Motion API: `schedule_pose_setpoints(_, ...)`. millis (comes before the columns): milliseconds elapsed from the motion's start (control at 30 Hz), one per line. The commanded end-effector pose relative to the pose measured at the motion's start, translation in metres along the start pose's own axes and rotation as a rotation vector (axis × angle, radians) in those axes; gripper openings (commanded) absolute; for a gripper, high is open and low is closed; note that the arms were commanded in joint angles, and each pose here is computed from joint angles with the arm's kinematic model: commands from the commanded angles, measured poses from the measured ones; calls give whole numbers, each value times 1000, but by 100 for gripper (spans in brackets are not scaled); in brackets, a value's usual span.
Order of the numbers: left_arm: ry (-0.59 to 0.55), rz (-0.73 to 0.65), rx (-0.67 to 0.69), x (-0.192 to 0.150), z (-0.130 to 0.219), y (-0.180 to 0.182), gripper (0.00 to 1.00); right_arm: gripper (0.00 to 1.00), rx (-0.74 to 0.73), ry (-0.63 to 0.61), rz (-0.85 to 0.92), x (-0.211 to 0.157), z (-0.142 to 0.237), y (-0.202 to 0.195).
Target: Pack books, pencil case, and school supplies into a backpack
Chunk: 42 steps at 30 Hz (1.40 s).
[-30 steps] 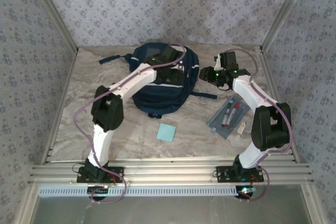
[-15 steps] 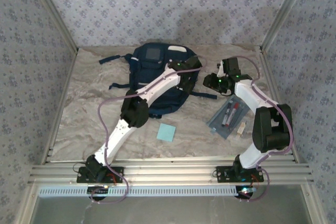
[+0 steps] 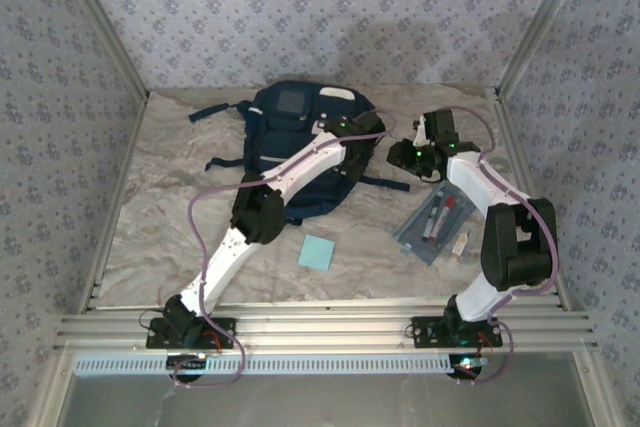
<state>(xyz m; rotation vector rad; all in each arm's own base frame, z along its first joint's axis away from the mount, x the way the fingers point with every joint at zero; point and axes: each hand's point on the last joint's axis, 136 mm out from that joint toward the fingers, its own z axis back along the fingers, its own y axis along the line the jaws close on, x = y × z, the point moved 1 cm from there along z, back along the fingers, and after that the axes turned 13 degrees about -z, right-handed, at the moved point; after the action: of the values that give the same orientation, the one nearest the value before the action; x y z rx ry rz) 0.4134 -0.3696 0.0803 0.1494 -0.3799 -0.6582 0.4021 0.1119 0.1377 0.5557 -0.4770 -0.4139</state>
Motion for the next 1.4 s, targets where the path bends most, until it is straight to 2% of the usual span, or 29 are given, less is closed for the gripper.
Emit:
schedule_pose_setpoints(0,-23,21,-17,-2,49,14,57,38,20,-12,8,2,8,7)
schedule_pose_setpoints(100,-20,10,-4,-5,49,17,56,38,22,-10,6,1,7,7)
schedule_pose_setpoints(333,53,-5,4,-22,17,15,52,38,22,-6,10,-1,6,10)
schedule_pose_setpoints(700,84,58,-87,-29,-11,12,55,37,47,-21,28,3,9,25)
schedule_pose_setpoints(767,82,51,-62,-30,-11,16,55,38,53,-12,37,3,3,30)
schedule_pose_setpoints(833,85,41,-39,-32,-13,20,49,37,68,-10,45,5,-2,40)
schedule_pose_setpoints(933,94,30,-25,-34,-17,26,27,37,72,-5,57,9,-16,50)
schedule_pose_setpoints(1033,96,33,-15,-36,-15,33,0,37,71,6,59,13,-31,57)
schedule_pose_setpoints(1200,18,53,-67,-27,15,36,0,36,75,12,44,24,-56,67)
schedule_pose_setpoints(1367,-51,120,-232,-23,50,26,0,32,67,23,15,34,-83,73)
